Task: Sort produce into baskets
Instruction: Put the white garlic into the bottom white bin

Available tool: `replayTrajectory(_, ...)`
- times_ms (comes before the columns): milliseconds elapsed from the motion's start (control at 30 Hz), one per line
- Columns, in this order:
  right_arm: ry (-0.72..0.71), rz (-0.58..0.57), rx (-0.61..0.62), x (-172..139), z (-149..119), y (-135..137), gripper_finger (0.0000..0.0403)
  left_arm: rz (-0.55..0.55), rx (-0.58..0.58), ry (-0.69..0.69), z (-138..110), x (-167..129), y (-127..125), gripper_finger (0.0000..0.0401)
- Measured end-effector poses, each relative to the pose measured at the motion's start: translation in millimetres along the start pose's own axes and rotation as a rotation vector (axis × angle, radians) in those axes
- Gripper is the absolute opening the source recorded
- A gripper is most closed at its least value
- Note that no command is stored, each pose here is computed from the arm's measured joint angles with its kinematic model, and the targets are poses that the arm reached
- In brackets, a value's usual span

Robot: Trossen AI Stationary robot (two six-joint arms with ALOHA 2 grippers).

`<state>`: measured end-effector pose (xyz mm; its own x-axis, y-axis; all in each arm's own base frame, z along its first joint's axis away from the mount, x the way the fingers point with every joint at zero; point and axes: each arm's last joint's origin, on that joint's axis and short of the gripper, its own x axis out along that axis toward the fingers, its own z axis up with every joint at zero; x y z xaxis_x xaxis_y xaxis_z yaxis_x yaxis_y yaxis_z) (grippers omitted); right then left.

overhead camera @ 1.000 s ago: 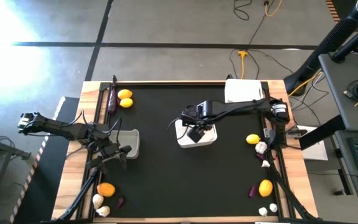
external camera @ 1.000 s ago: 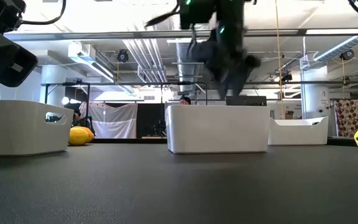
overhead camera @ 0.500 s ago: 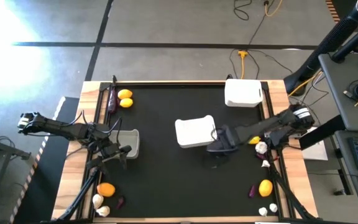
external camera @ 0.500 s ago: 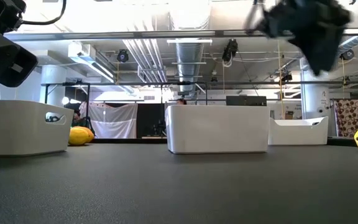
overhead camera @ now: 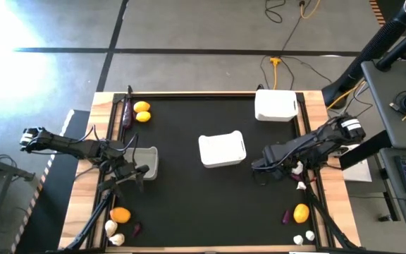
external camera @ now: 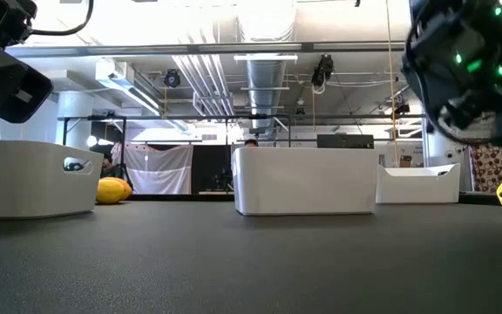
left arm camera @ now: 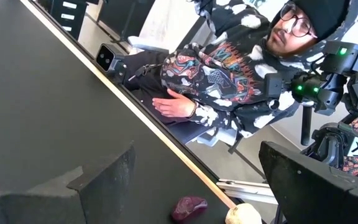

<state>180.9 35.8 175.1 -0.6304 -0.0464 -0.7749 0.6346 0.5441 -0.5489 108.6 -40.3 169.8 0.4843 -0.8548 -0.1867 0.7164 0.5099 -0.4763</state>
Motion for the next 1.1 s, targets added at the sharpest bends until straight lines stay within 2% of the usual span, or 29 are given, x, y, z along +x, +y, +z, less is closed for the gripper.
replayTrajectory(167, 0.004, 0.06, -0.013, 16.1, 4.6, 7.0, 0.0302, 0.0, 0.0, 0.0, 0.1, 0.0, 0.0, 0.0327)
replayTrajectory(333, -0.001, 0.034, -0.003, 17.7, 6.7, 8.5, 0.0272, 0.0, 0.0, 0.0, 0.0, 0.0, 0.0, 0.0327)
replayTrajectory(667, -0.047, 0.092, 0.014, 17.2, 10.4, 15.2, 0.0187, 0.0, 0.0, 0.0, 0.0, 0.0, 0.0, 0.0327)
replayTrajectory(867, -0.005, 0.104, 0.014, 17.3, 9.0, 15.1, 0.0134, 0.0, 0.0, 0.0, 0.0, 0.0, 0.0, 0.0327)
replayTrajectory(1100, 0.048, 0.128, 0.035, 17.1, 7.5, 15.9, 0.009, 0.0, 0.0, 0.0, 0.0, 0.0, 0.0, 0.0327)
